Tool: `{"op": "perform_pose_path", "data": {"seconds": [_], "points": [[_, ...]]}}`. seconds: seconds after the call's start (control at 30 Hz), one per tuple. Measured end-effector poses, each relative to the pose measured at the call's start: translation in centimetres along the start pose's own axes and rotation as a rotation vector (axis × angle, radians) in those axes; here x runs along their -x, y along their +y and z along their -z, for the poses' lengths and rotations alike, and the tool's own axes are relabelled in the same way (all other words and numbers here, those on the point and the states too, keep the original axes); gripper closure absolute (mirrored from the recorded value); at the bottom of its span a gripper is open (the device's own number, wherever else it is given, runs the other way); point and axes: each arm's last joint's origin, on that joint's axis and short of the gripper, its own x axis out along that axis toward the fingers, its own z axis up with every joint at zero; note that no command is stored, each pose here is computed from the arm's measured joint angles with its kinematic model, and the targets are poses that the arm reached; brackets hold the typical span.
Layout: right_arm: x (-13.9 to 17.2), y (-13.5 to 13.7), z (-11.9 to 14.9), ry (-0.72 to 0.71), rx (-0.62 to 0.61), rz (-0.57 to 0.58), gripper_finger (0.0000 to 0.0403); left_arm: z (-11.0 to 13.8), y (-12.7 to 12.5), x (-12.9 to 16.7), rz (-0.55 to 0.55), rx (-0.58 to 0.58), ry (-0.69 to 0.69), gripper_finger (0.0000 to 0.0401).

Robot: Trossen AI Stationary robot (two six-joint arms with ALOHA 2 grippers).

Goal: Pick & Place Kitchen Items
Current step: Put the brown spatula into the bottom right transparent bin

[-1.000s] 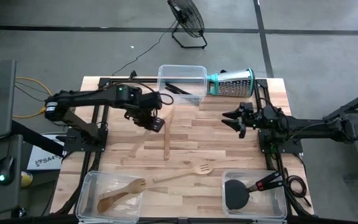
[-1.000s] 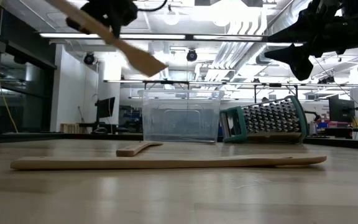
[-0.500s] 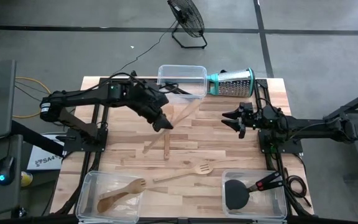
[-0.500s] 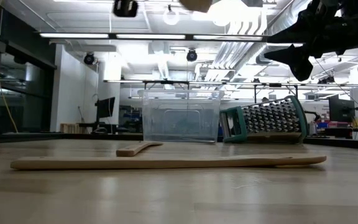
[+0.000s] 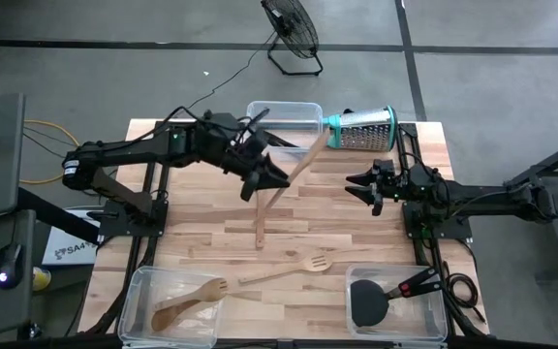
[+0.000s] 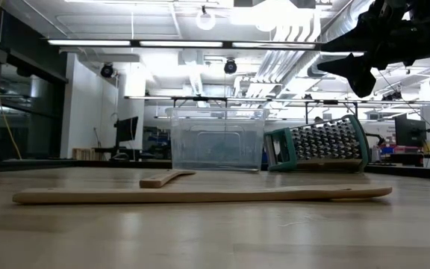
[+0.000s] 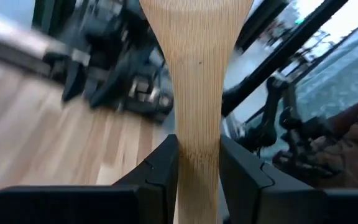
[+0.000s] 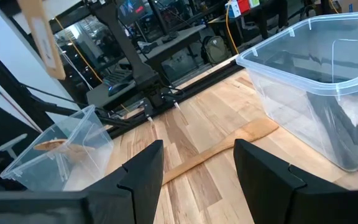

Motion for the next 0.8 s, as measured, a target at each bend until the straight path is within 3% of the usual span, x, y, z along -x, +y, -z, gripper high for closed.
{"op": "perform_pose_path", "data": {"seconds": [0.43, 0.63, 0.8], "points": [[0.0, 0.0, 0.0, 0.000, 0.000, 0.000, 0.0215, -2.6, -1.6, 0.5, 0.116, -0.326, -0.291, 0.0311], [0.0, 0.0, 0.0, -0.004, -0.008, -0.003, 0.0215, -2.8, -1.8, 0.6, 0.122, -0.358, -0.315, 0.0311], [0.0, 0.1, 0.0, 0.005, -0.102, -0.018, 0.0215, -2.9, -1.8, 0.6, 0.125, -0.381, -0.329, 0.0311]]}}
